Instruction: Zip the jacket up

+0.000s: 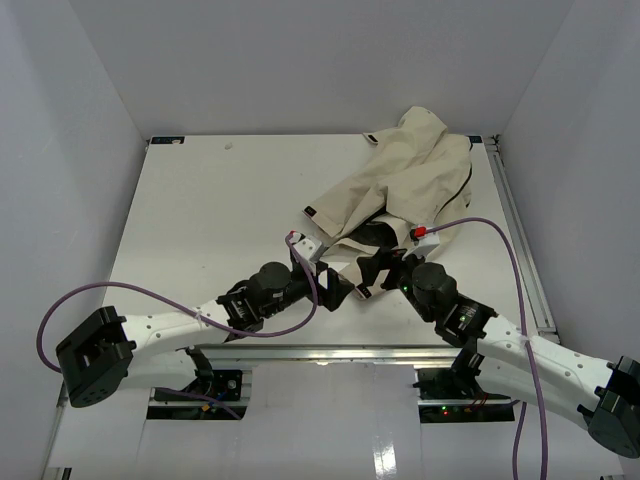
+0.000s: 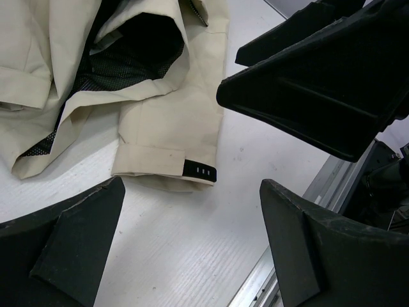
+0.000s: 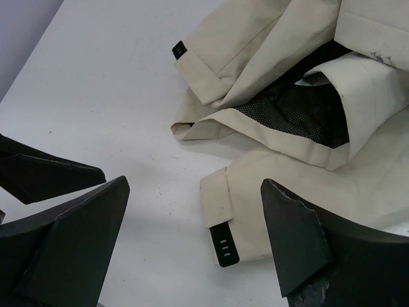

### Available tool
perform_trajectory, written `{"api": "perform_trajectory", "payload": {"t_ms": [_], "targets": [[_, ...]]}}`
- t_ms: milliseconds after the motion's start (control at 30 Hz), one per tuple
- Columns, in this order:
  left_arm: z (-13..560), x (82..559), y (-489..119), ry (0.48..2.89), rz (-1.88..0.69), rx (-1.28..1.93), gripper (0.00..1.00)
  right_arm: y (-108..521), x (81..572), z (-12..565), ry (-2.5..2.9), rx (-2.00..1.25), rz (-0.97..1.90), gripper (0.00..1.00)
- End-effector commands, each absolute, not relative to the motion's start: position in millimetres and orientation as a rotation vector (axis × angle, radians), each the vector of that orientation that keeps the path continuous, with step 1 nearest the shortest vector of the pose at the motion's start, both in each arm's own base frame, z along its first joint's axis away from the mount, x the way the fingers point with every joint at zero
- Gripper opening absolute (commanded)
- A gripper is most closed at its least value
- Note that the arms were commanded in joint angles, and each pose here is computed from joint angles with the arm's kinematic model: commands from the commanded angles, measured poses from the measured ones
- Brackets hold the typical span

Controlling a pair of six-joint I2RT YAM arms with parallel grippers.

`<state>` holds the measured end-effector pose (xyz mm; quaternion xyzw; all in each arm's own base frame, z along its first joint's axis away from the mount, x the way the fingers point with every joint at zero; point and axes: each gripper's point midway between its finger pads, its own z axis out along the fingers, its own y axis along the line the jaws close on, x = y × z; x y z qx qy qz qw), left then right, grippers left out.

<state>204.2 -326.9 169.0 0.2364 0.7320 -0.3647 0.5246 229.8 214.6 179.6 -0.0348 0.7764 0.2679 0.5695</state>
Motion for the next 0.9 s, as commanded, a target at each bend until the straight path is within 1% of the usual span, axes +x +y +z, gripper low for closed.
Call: {"api": "perform_trajectory", "payload": {"t_ms": [0,133,200,300,400,500,567,767,867], "targets": [[180,206,-323,1.731,-0.88,0.523,0.98,212,236,191,1.785,-0.018,0.628,0.9],[181,207,-325,1.751,-0.865,0.537,0.98,210,236,190,1.798,0.001,0.616,0.9],[182,219,-321,1.783,-0.801,0.472,0.98,207,237,192,1.792,0.028,0.616,0.9],[192,243,-318,1.857,-0.671,0.376,0.97,203,237,191,1.778,0.039,0.617,0.9],[207,263,-313,1.859,-0.591,0.32,0.96,196,237,187,1.771,0.053,0.591,0.9],[231,294,-307,1.827,-0.568,0.237,0.96,189,238,186,1.761,0.072,0.566,0.9],[238,312,-308,1.829,-0.584,0.211,0.96,186,237,189,1.748,0.075,0.565,0.9],[216,371,-313,1.894,-0.548,0.2,0.96,175,235,199,1.696,0.104,0.569,0.9],[203,388,-337,1.883,-0.573,0.342,0.96,171,234,203,1.674,0.118,0.576,0.9]]}}
